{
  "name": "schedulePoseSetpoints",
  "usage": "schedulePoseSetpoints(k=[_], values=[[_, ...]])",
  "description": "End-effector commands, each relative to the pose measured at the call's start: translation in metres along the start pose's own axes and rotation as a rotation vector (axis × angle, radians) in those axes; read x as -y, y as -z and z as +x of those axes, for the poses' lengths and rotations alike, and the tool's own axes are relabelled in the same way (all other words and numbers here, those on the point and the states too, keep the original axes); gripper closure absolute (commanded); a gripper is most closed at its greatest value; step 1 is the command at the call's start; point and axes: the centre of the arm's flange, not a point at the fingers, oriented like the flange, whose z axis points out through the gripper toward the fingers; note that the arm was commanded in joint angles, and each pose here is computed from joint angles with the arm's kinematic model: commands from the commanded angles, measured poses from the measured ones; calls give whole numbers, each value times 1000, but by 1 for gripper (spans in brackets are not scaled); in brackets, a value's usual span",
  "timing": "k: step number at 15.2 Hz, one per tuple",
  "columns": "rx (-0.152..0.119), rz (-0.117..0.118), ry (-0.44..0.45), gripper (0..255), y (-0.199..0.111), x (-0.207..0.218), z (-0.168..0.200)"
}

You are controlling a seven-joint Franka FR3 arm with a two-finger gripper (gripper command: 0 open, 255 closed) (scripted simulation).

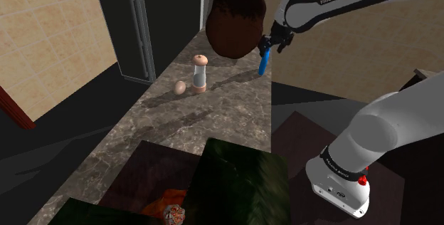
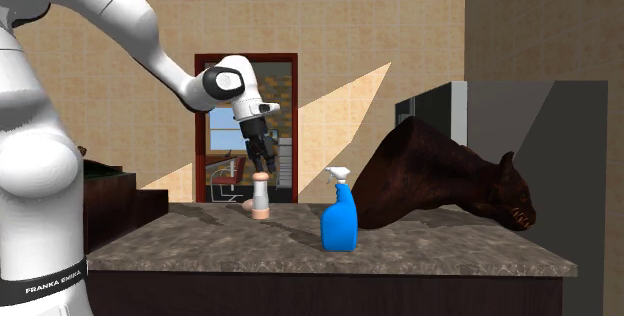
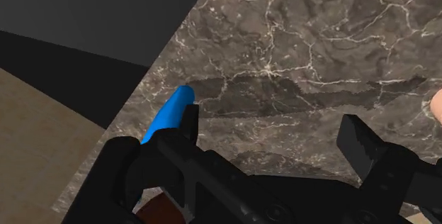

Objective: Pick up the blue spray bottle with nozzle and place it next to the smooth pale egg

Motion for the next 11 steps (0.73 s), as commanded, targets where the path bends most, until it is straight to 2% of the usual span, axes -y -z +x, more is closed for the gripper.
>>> schedulePoseSetpoints(k=[1, 11], values=[[-21, -10, -48, 0, -19, -9, 11], [-111, -63, -280, 0, -113, -65, 63]])
